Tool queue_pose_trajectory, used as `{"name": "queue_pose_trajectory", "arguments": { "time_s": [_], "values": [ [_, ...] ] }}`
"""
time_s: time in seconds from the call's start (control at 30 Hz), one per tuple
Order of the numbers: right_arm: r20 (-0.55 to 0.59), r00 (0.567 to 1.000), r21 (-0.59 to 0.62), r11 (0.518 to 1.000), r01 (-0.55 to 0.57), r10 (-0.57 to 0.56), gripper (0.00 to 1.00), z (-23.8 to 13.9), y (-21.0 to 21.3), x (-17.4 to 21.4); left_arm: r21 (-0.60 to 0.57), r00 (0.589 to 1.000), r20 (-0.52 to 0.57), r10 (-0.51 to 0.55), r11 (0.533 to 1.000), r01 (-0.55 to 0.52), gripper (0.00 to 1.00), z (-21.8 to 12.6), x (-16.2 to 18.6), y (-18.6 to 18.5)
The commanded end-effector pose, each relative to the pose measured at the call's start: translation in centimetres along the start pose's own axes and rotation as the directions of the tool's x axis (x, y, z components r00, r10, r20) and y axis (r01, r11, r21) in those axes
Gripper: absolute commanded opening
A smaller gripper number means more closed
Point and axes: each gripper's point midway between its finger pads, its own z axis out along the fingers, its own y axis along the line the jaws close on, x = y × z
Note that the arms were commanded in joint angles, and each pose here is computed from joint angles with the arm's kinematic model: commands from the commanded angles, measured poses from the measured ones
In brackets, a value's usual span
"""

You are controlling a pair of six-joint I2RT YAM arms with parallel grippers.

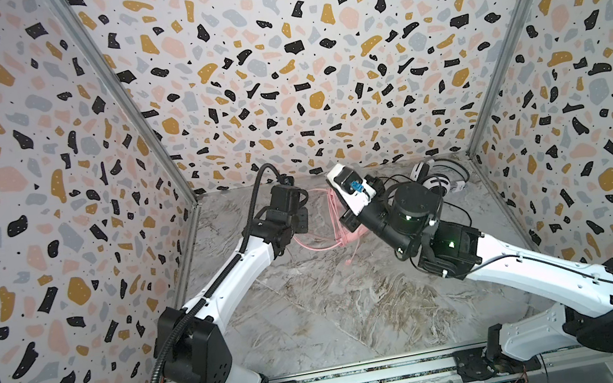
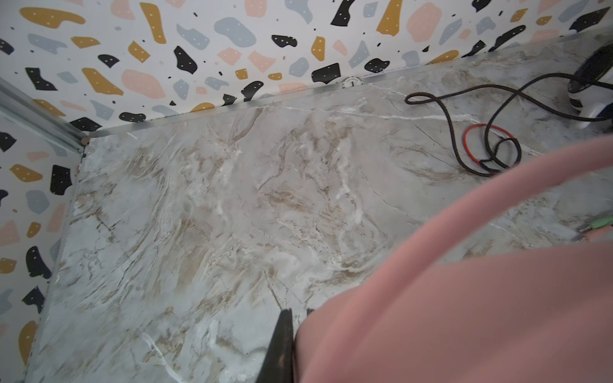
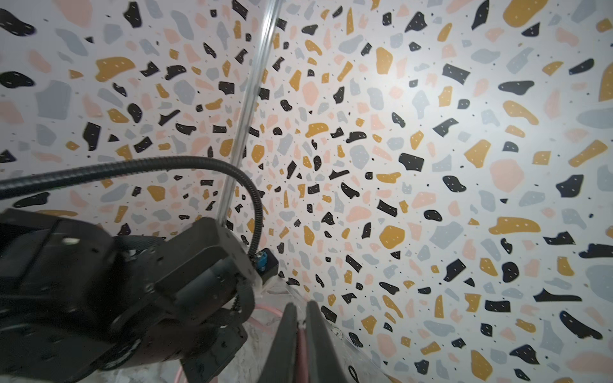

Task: Wrap the headphones
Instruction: 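Swing the right gripper with the cable up and over the held headset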

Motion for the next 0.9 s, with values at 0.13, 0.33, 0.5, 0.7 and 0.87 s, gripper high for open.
{"name": "queue_pose_trajectory", "arguments": {
  "time_s": [0.13, 0.33, 0.5, 0.7, 0.87],
  "values": [
    [0.062, 0.998, 0.181, 0.983, 0.015, -0.026, 0.09, 0.5, -6.9, -5.6, -0.012, 0.996, 0.074, 0.044, 0.999, -0.043, 0.0, -0.7, -2.4, -0.8],
    [-0.01, 0.987, 0.313, 0.937, 0.153, -0.158, 0.12, 2.5, -9.5, -5.5, 0.106, 0.992, 0.099, 0.075, 0.991, -0.085, 0.0, -1.5, -2.6, -3.5],
    [-0.025, 0.992, 0.301, 0.945, 0.127, -0.125, 0.16, 4.8, -10.9, -3.9, 0.188, 0.982, 0.127, 0.139, 0.969, -0.162, 0.0, -2.5, -2.3, -6.4],
    [-0.114, 0.993, 0.269, 0.961, 0.063, -0.033, 0.16, 6.1, -12.4, 1.6, 0.169, 0.982, 0.147, 0.121, 0.975, -0.145, 0.0, -3.0, -2.7, -5.9],
    [-0.193, 0.977, 0.246, 0.969, -0.038, 0.087, 0.16, 2.8, -11.3, 8.9, 0.061, 0.984, 0.147, 0.101, 0.992, -0.111, 0.0, -3.1, -3.1, -3.8]
  ]
}}
